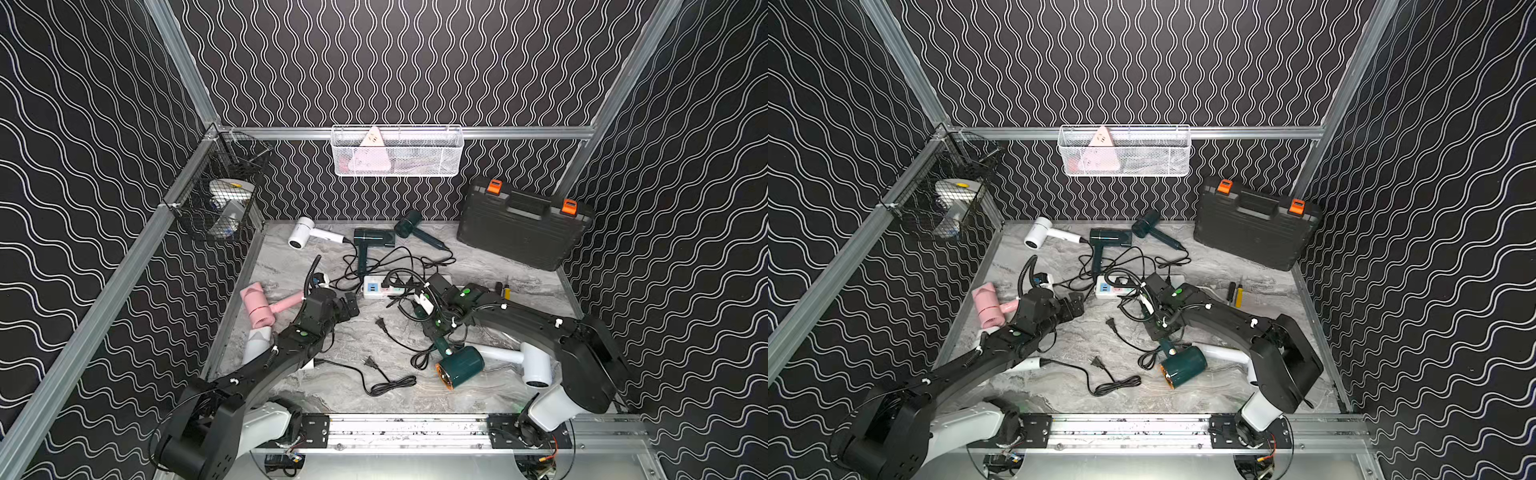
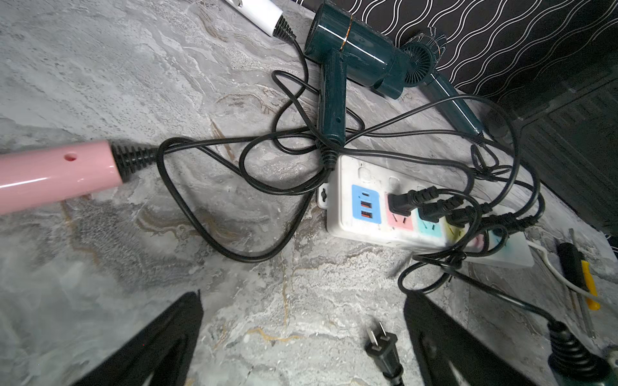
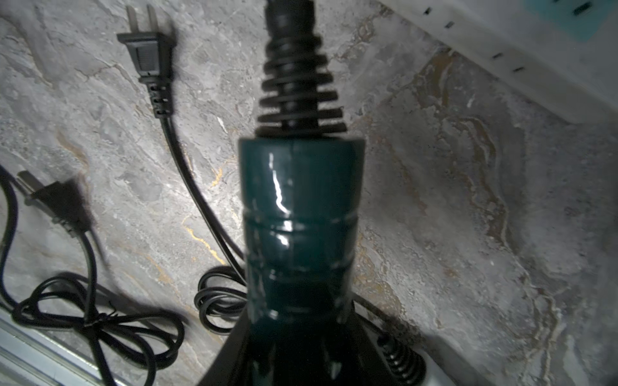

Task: Charge the blow dryers
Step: Place the blow dryer at the center of the board.

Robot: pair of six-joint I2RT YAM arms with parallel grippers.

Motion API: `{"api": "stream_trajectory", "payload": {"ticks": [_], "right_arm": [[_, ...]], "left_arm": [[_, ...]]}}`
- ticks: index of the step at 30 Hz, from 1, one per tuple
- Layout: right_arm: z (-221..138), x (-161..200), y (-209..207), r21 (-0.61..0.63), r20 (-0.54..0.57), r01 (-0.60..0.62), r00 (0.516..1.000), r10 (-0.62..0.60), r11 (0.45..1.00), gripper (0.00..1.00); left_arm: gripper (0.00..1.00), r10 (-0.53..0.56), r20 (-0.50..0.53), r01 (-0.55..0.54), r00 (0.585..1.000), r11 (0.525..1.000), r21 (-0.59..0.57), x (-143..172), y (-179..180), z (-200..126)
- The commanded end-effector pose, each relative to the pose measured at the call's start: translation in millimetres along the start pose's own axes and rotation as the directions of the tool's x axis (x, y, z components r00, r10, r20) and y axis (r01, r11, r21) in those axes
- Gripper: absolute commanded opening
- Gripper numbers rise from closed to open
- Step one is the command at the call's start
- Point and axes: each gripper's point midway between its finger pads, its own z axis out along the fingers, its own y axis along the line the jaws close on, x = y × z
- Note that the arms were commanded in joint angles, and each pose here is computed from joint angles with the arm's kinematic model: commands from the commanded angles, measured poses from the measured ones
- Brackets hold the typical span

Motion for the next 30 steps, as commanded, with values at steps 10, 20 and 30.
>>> {"api": "stream_trajectory", "payload": {"ticks": [10,20,30], "right_arm": [[-13.8,-33.6,-26.0,0.118,-0.017,0.297,0.955,-0.297,0.947,0.02],[-14.3,-29.2,-33.8,0.053,0.067,0.733,0.675,-0.735,0.678,0.01],[12.6,-54.5,-97.7,0.046,-0.009,0.771,0.636,-0.772,0.635,0.00]], "left_arm": [[0.99,-0.011,0.008,0.011,1.000,1.000,-0.004,-0.3,1.4,1.9],[0.99,-0.013,0.010,0.013,1.000,1.000,-0.004,0.2,2.1,1.6],[0.99,-0.016,0.002,0.016,1.000,1.000,-0.001,2.3,1.3,4.6]]}}
